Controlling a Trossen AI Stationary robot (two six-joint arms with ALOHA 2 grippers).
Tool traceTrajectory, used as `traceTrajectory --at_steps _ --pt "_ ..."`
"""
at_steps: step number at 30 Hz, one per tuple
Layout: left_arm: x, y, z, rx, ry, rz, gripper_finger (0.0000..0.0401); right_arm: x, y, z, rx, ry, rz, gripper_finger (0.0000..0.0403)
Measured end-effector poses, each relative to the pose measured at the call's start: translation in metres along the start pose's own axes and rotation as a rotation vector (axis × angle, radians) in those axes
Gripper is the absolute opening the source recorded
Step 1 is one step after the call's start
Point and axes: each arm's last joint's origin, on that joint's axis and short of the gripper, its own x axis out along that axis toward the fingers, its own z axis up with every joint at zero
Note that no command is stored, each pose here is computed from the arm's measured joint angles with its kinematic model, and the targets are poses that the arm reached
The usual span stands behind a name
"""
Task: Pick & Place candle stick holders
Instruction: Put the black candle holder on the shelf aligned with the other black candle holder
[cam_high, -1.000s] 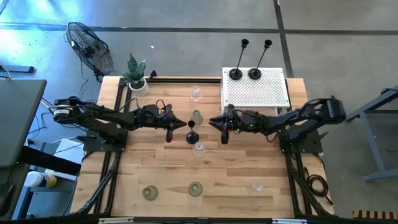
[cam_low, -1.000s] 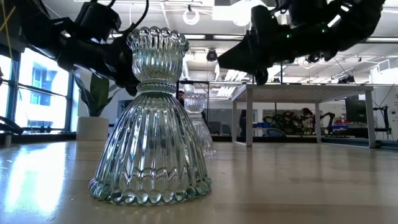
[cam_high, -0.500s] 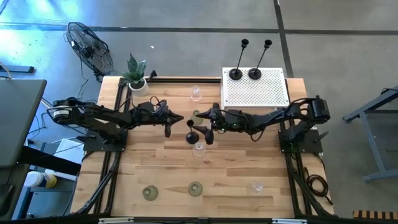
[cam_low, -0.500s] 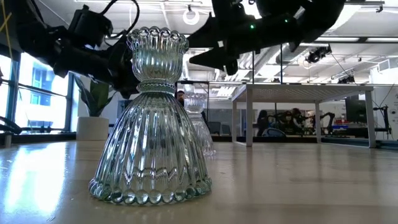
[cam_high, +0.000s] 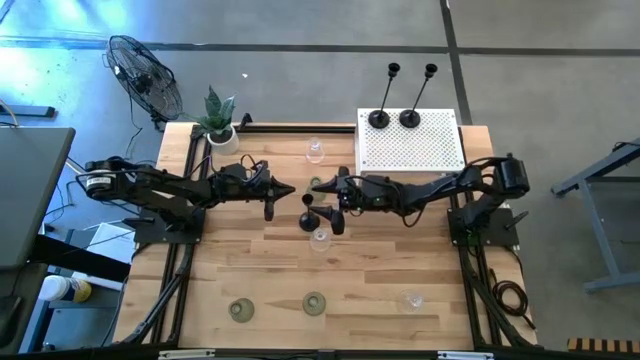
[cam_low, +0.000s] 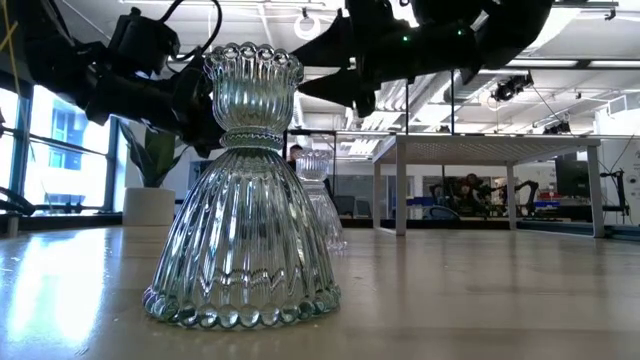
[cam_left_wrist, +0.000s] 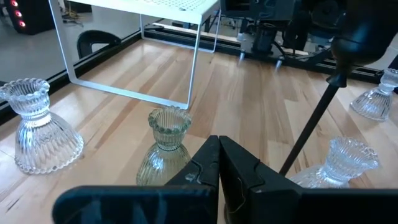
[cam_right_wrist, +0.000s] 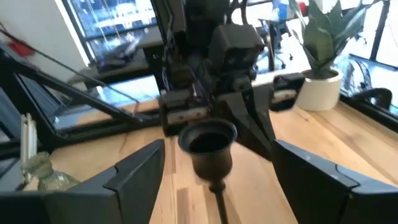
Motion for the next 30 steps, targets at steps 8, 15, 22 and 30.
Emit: traceTrajectory --at_steps 8,15,22,30 --pt "0.0 0.0 0.0 0.0 0.0 0.0 0.0001 0.01 -0.005 -0.013 -0.037 -0.032 0.049 0.0286" --pt "0.0 0.0 0.0 0.008 0.0 -0.001 0.0001 0.012 -0.005 -0.014 -0.042 -0.05 0.063 0.0281" --pt "0.0 0.0 0.0 0.011 -0.002 0.004 0.0001 0.028 -0.002 -0.012 -0.071 -0.012 0.114 0.0241" --pt "0.0 0.0 0.0 0.033 -0.002 0.004 0.0001 0.029 -0.002 -0.009 -0.085 -0.029 0.099 0.0162"
